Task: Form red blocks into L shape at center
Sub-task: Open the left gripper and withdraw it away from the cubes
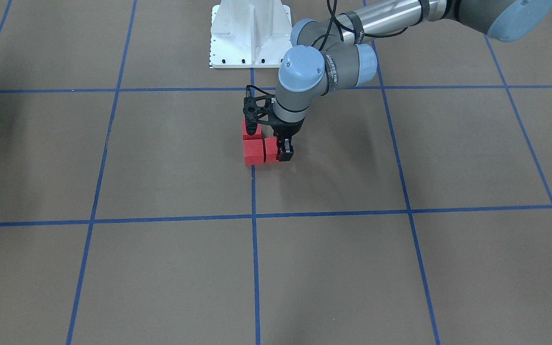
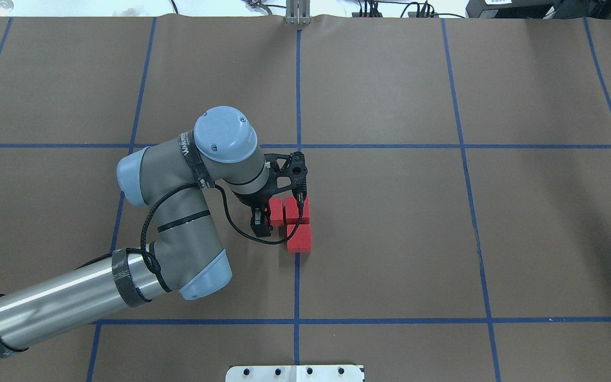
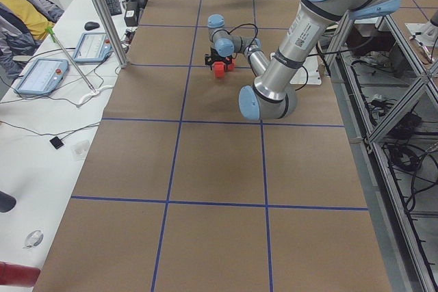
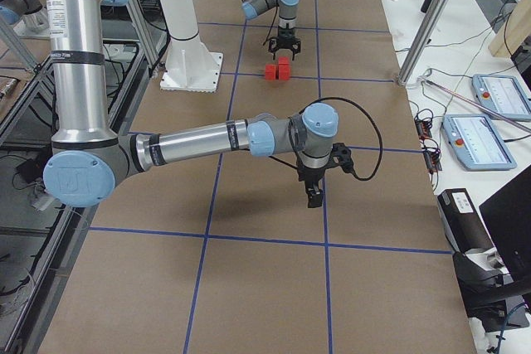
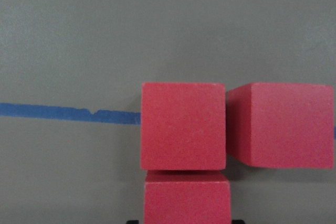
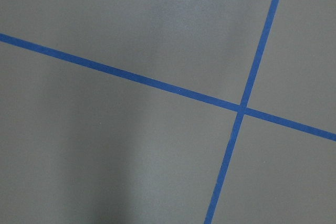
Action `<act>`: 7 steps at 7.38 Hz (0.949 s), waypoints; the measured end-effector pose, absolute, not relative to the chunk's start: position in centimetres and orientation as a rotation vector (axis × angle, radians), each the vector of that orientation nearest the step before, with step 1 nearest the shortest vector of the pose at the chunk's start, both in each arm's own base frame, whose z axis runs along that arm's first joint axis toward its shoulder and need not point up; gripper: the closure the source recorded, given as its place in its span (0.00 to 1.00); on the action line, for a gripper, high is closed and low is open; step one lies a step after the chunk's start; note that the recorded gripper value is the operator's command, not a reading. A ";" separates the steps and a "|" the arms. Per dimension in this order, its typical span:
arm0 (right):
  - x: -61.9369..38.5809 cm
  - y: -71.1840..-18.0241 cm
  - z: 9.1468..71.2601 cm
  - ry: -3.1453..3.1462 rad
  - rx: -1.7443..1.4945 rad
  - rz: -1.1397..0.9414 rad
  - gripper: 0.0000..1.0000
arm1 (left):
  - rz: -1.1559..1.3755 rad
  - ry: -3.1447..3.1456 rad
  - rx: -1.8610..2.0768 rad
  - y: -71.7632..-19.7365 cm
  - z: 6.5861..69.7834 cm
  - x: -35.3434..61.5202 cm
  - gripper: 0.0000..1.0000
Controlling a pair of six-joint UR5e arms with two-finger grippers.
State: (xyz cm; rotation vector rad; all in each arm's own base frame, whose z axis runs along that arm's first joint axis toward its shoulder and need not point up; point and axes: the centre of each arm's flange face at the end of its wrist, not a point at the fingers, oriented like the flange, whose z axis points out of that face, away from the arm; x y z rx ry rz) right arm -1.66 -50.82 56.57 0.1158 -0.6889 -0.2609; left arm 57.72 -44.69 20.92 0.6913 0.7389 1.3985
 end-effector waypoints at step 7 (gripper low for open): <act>-0.6 -50.8 57.2 -0.687 0.113 -0.240 0.01 | 0.628 0.694 0.398 -51.3 35.9 30.9 0.00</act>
